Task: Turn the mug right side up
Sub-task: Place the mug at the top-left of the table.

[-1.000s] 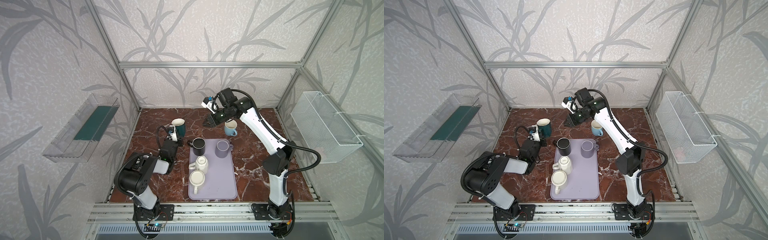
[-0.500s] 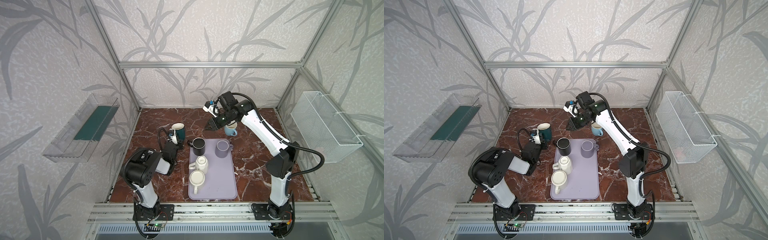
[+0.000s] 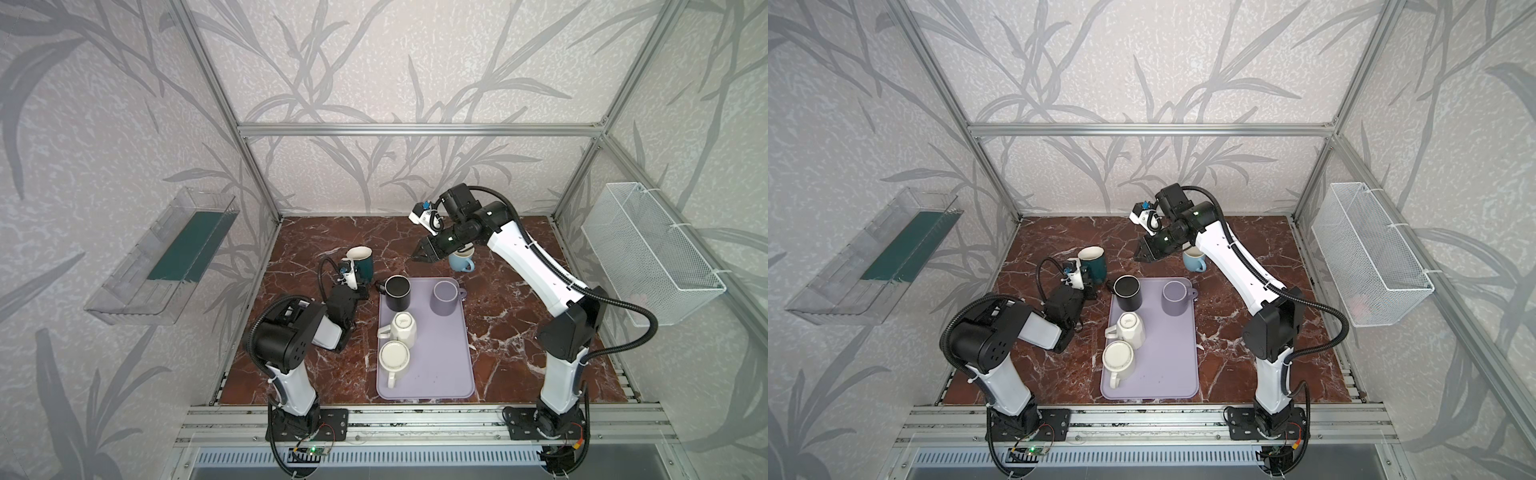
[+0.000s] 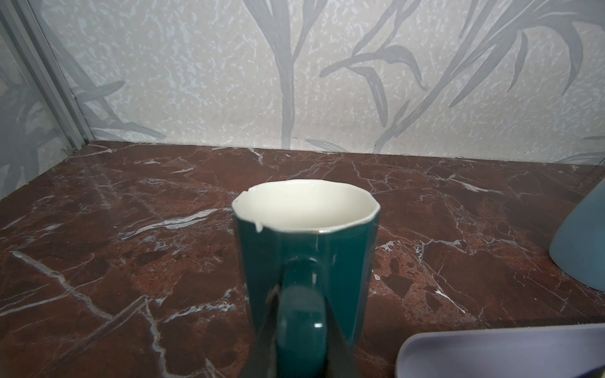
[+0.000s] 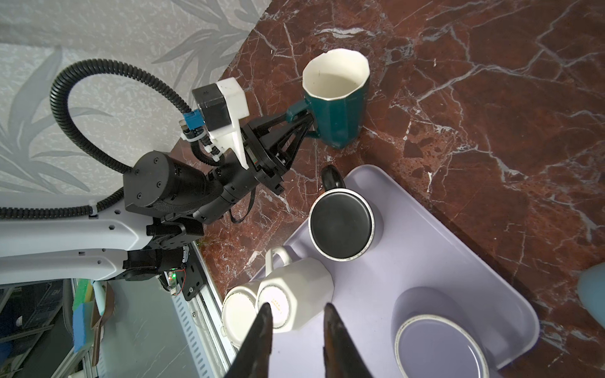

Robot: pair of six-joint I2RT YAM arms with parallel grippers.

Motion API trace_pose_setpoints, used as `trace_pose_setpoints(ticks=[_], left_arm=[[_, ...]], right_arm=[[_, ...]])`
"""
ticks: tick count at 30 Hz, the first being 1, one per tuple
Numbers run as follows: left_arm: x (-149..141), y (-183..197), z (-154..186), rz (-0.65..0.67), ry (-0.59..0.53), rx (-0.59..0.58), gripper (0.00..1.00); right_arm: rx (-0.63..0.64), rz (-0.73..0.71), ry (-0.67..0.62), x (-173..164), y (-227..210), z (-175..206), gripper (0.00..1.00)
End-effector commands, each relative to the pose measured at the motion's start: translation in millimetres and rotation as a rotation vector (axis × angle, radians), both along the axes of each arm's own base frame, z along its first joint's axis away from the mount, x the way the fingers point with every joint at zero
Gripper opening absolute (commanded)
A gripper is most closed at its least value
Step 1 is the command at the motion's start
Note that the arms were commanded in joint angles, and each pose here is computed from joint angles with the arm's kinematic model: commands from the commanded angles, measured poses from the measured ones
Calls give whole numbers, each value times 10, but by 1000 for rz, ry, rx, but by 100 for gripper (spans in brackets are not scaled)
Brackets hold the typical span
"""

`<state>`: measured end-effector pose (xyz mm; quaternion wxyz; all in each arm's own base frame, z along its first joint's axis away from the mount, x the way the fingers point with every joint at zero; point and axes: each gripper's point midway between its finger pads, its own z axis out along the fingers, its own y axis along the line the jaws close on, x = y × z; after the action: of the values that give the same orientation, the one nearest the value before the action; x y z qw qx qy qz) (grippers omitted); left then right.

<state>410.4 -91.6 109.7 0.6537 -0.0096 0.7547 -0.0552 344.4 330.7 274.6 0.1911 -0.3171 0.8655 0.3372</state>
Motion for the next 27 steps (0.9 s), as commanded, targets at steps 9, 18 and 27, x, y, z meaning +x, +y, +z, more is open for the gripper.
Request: trace_pose_setpoints(ticks=[9,18,27], left_arm=[[-48,-14,275,-5,-102,-55,23],[-72,-20,273,-12,-100,-59,27],[-161,2,295,-13,-101,-67,31]], right_arm=[[42,-7,-75,-61,-91,264,28],[43,-17,-85,-81,-127,291,29],[51,-20,-89,-110,-144,323,31]])
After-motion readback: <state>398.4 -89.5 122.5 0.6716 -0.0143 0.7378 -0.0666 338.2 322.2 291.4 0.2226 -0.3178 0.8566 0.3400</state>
